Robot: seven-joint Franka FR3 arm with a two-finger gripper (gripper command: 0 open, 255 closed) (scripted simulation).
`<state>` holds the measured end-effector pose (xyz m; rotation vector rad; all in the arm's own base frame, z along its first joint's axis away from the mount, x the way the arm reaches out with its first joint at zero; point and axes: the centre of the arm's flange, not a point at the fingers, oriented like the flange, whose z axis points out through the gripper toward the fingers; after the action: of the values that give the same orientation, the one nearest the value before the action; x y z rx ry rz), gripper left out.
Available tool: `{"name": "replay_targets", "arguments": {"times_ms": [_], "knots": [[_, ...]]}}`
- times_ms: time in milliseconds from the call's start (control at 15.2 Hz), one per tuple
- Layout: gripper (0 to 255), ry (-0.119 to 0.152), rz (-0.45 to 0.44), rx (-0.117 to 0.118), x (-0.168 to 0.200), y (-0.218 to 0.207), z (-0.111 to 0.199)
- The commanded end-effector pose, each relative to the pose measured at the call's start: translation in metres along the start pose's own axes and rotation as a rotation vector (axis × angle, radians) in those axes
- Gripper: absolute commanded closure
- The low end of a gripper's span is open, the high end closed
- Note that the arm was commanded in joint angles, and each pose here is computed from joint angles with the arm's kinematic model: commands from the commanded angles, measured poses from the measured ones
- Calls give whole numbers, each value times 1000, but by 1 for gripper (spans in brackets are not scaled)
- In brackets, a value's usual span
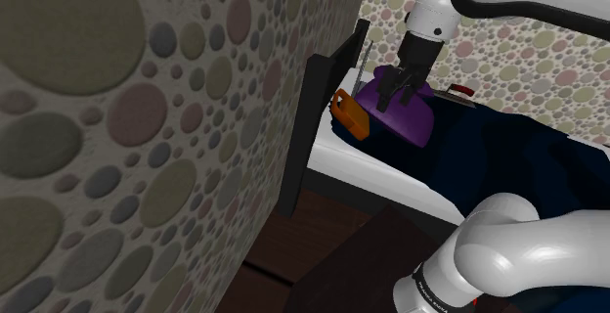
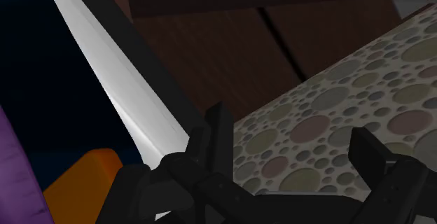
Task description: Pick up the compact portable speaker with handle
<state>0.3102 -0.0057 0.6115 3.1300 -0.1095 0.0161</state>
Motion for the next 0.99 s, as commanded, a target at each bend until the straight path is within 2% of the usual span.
{"name": "replay_targets", "arguments": {"times_ms": [0, 462, 924], "knots": [[0, 0, 0, 0, 0, 0, 0], [0, 123, -181, 40, 23, 73, 53], [0, 246, -363, 81, 65, 137, 104]]}}
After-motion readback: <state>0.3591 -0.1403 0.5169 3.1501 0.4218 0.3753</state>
